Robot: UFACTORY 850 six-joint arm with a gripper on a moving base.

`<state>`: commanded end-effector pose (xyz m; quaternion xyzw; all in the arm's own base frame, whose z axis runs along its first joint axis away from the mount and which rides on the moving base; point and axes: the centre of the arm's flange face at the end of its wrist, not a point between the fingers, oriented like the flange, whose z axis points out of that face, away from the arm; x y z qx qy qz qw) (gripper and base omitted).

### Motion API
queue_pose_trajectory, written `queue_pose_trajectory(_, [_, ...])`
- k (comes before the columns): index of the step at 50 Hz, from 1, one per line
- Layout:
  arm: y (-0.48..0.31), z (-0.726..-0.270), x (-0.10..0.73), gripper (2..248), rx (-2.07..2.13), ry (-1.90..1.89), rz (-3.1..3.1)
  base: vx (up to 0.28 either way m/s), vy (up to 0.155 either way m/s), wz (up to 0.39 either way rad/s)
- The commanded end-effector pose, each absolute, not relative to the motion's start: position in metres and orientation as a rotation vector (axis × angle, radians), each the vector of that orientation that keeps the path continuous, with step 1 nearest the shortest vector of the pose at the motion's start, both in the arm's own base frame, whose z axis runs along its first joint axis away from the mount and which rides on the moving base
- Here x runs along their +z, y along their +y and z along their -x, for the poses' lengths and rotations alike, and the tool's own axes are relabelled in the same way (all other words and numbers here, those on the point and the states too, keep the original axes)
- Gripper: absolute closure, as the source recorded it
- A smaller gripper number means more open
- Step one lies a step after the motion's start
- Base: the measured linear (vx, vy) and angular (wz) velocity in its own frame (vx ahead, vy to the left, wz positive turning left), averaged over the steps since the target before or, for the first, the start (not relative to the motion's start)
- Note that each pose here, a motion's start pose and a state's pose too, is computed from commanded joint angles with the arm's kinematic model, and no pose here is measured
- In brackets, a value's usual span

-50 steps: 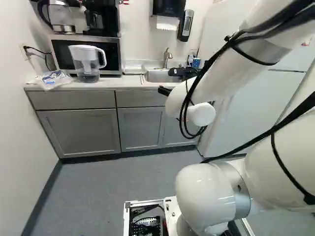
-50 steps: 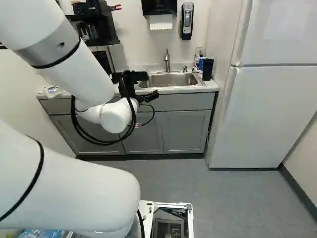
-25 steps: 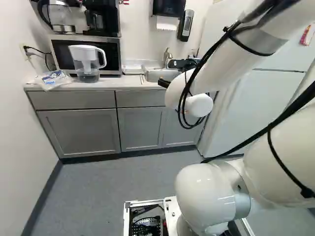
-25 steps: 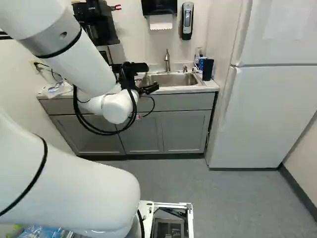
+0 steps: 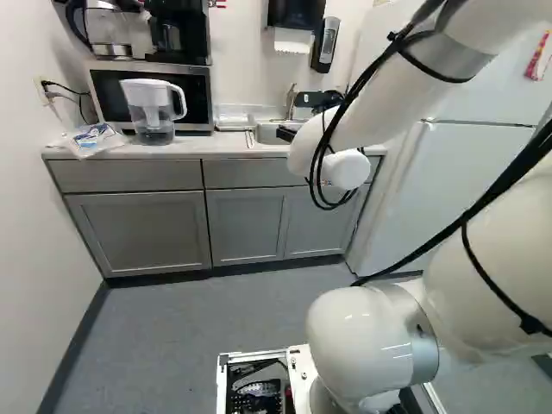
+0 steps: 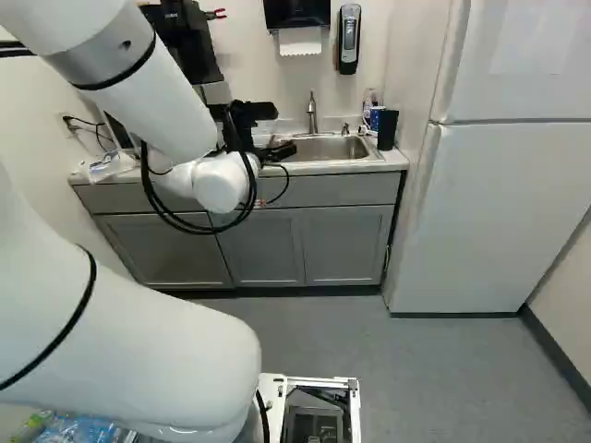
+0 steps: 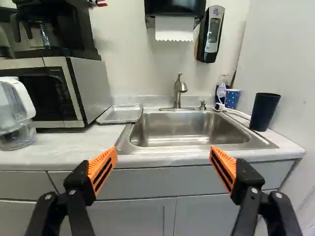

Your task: Rinse the cup and place it in the tray

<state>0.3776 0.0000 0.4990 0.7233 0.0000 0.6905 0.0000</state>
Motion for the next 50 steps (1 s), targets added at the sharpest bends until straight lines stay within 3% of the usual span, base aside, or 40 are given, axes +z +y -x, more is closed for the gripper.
queue_pose_trajectory(50, [0.000,-0.427,0.546,3,2.185,0.000,-2.257,0.000,0.000,0.000])
